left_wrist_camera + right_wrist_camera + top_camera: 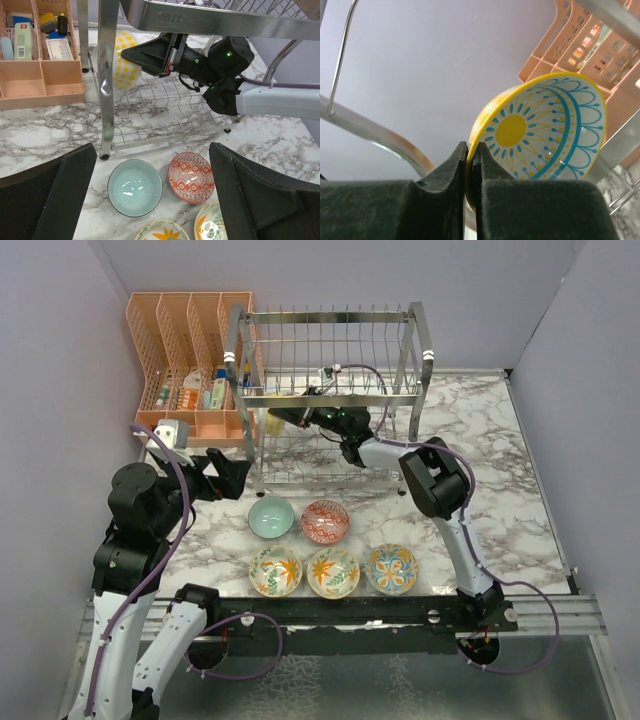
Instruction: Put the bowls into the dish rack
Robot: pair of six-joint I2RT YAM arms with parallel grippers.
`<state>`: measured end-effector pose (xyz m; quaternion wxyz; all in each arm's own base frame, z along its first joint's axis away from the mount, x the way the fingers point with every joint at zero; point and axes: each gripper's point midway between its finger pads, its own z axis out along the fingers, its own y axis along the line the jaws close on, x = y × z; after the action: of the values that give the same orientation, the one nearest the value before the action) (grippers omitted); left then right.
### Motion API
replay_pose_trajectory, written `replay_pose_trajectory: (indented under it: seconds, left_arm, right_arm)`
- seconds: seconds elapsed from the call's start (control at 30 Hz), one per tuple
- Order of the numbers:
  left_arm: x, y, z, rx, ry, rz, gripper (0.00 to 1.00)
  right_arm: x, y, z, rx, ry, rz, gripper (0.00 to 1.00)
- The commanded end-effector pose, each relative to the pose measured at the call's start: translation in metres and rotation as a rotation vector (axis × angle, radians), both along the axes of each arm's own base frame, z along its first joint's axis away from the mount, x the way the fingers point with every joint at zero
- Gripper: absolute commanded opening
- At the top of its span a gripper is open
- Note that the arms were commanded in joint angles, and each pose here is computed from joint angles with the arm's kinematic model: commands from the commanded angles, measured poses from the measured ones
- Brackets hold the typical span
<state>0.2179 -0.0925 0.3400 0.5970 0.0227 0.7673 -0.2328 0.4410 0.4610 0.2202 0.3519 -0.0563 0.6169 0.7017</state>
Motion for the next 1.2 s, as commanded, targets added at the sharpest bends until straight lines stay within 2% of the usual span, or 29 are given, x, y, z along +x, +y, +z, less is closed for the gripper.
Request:
replay_pose_trajectory:
  seconds: [0.0,0.3,0.87,1.07,1.17]
  left_arm:
    - [-0.002,-0.002,0.004,0.014,-0.031,-0.019,0.99]
    - [0.0,0.0,-0.004,0.027,-0.017,-0.01,0.99]
    - [0.0,0.001,-0.011,0.036,-0.001,-0.007,0.99]
    - [-0.001,0.002,-0.01,0.036,-0.004,-0.005,0.99]
    - [-0.001,0.002,-0.01,0.036,-0.004,-0.004,0.99]
  right_arm:
    - [0.029,0.002,0.014,0.042,-0.051,-0.074,0.01]
    - [0.054,-0.003,-0.002,0.033,-0.042,-0.124,0.01]
    - [0.072,-0.001,-0.034,-0.012,-0.019,-0.143,0.01]
    - [0.073,0.002,-0.044,-0.036,-0.011,-0.127,0.19]
    - [0.07,0.001,-0.049,-0.042,-0.003,-0.128,0.21]
